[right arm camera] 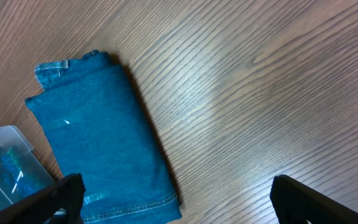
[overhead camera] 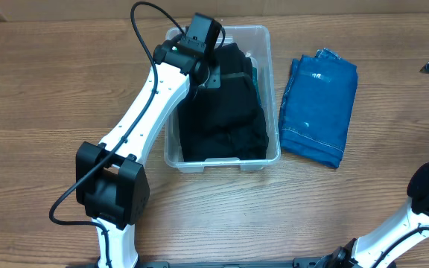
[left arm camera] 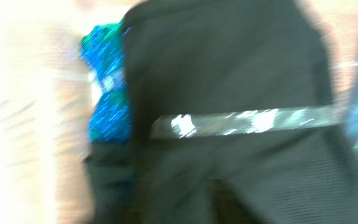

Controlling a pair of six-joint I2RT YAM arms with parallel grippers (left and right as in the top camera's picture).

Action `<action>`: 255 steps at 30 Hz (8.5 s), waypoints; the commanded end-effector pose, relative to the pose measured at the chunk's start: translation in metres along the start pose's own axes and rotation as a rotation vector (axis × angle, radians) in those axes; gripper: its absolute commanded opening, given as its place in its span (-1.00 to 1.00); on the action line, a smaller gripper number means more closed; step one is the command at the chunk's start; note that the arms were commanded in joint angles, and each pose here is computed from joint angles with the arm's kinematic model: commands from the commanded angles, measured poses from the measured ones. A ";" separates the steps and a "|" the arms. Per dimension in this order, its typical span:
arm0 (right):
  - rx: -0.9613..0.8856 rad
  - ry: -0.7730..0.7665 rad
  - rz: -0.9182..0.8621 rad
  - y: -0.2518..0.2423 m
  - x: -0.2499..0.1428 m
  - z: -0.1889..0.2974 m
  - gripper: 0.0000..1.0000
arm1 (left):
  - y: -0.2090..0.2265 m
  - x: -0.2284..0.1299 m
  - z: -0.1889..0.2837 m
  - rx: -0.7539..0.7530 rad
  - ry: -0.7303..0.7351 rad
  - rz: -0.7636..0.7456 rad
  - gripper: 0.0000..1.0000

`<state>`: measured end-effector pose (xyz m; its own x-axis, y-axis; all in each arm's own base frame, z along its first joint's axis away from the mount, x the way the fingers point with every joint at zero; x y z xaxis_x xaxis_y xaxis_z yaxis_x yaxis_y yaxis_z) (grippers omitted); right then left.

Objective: Pack container
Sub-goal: 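Lower the black garment into the bin and press it down with left gripper, then open the left gripper and withdraw it to the upper left, then move the right gripper over the folded blue jeans, then grasp the blue jeans with the right gripper and lift them toward the bin, then lower the jeans into the bin on top of the black garments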

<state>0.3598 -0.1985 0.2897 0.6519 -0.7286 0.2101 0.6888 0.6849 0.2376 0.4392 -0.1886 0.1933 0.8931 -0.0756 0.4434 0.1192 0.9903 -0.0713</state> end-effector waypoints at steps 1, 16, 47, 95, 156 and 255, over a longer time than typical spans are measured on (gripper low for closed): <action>0.007 -0.023 0.006 0.001 0.001 0.007 1.00 | -0.033 0.027 0.021 -0.232 -0.102 -0.007 -0.92; 0.007 -0.023 0.006 0.001 0.001 0.007 1.00 | -0.103 -0.041 -0.117 -0.235 0.113 -0.061 -0.92; 0.007 -0.023 0.006 0.001 0.001 0.007 1.00 | -0.032 -0.043 -0.152 -0.058 0.248 0.021 -0.74; 0.007 -0.036 0.008 0.001 0.004 0.007 1.00 | 0.065 0.045 0.084 -0.034 -0.048 0.143 1.00; 0.329 0.222 0.567 0.049 -0.081 -0.202 1.00 | 0.197 0.019 0.092 0.134 0.068 0.407 1.00; 1.012 0.181 0.853 0.253 -0.227 0.106 -0.92 | 0.197 0.019 0.093 0.134 0.068 0.407 1.00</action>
<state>0.3589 0.1148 0.3836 0.8549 -0.0066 0.5188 -0.3908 0.6497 0.6521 0.4399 0.0134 0.2650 0.8855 0.3319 0.3251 -0.3096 0.9433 -0.1195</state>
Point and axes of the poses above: each gripper's point midway between its finger pads, its own z axis back along the fingers, its own y axis along the line the jaws close on, x = y × z, the point moved 5 cm from there along z, back along the fingers, and after that the axes turned 6 degrees about -z, right-handed, at the moved point
